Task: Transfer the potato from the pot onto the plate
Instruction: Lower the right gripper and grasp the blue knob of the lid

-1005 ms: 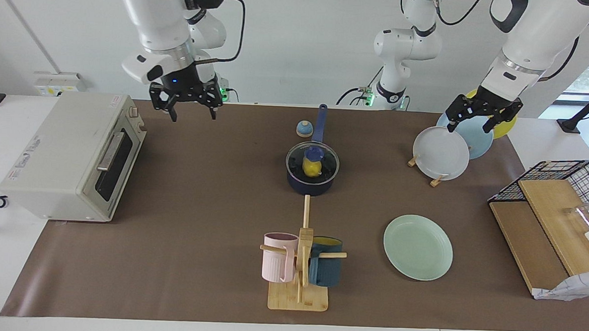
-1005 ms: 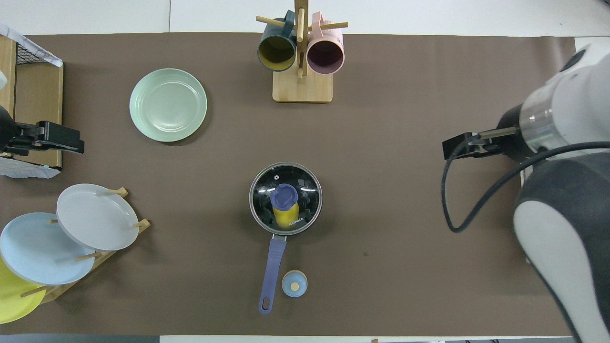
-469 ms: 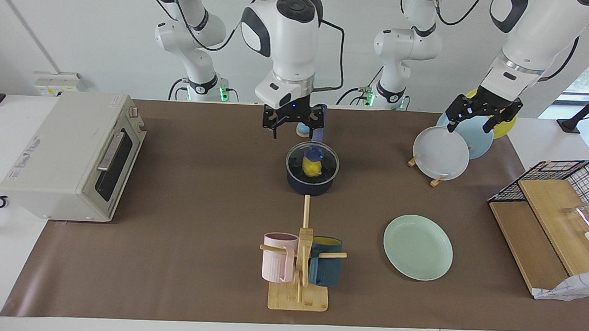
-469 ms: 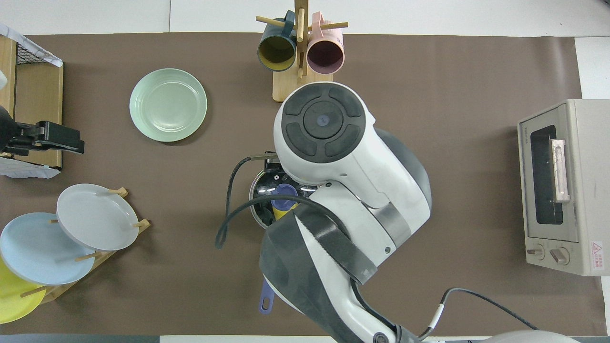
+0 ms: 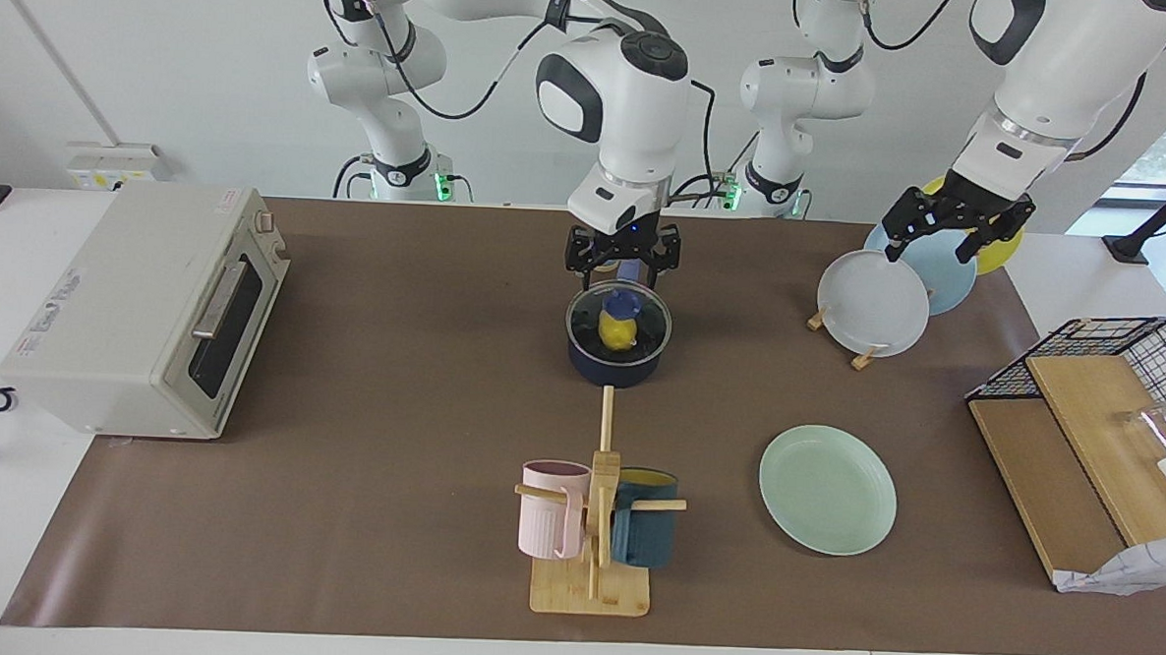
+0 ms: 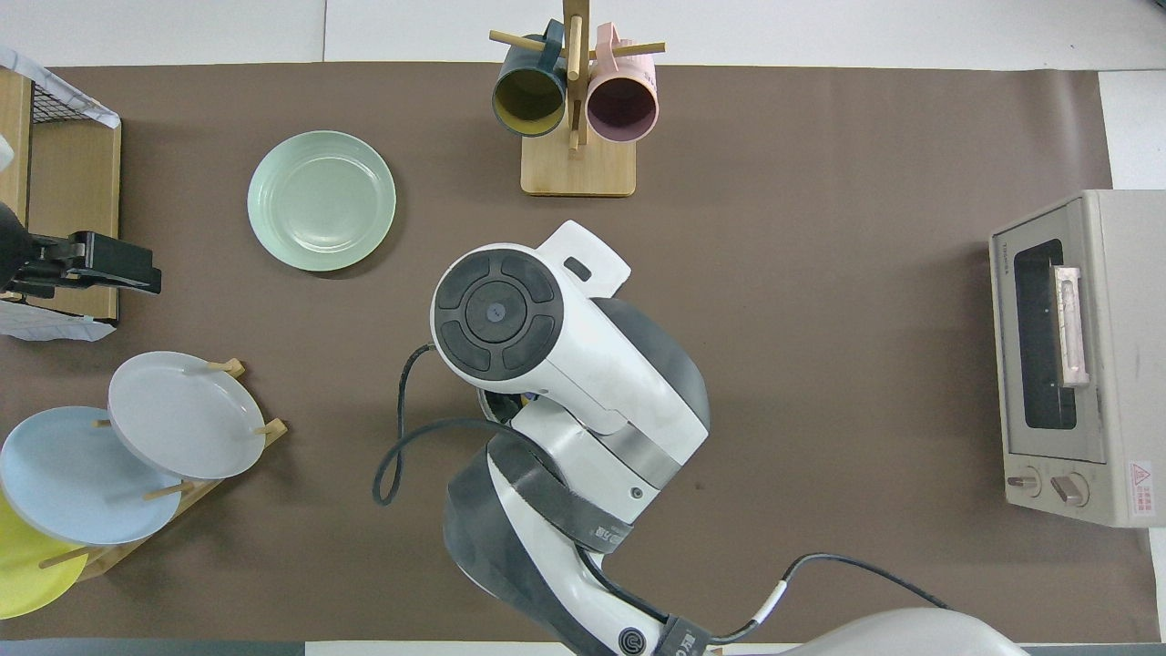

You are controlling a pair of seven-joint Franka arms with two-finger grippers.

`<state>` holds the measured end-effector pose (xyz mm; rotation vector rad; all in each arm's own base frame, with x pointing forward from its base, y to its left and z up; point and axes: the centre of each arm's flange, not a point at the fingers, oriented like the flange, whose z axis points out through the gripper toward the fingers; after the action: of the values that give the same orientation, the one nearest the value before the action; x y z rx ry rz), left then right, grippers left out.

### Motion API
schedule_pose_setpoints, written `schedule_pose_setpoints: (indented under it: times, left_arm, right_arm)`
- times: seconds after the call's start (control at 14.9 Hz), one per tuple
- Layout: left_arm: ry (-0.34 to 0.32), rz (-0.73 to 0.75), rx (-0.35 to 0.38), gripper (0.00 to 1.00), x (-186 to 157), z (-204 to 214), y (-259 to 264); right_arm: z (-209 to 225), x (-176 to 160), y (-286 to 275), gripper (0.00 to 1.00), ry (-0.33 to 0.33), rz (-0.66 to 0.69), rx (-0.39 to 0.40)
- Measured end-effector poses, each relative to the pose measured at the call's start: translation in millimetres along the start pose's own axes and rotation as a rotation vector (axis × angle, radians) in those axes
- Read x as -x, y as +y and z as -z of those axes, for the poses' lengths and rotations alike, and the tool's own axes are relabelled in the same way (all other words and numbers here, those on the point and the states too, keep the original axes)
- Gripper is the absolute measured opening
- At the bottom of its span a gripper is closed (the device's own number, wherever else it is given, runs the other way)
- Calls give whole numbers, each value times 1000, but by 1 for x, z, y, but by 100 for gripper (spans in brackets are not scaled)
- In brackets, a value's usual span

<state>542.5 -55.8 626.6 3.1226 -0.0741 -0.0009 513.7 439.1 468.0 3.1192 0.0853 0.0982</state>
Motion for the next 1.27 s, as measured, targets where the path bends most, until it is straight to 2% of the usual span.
schedule_pose_setpoints:
  times: [0.34, 0.94, 1.14, 1.21, 1.27]
  left_arm:
    - [0, 0, 0, 100, 0, 0, 0]
    - [0, 0, 0, 100, 0, 0, 0]
    - [0, 0, 0, 100, 0, 0, 0]
    - [0, 0, 0, 100, 0, 0, 0]
    - [0, 0, 0, 100, 0, 0, 0]
  right_arm:
    - [-44, 9, -6, 100, -8, 10, -5]
    - [-57, 34, -20, 99, -27, 32, 15]
    - [-57, 35, -20, 89, -27, 33, 17]
    - [-57, 35, -20, 83, -27, 33, 17]
    - [-57, 34, -18, 73, -25, 33, 21]
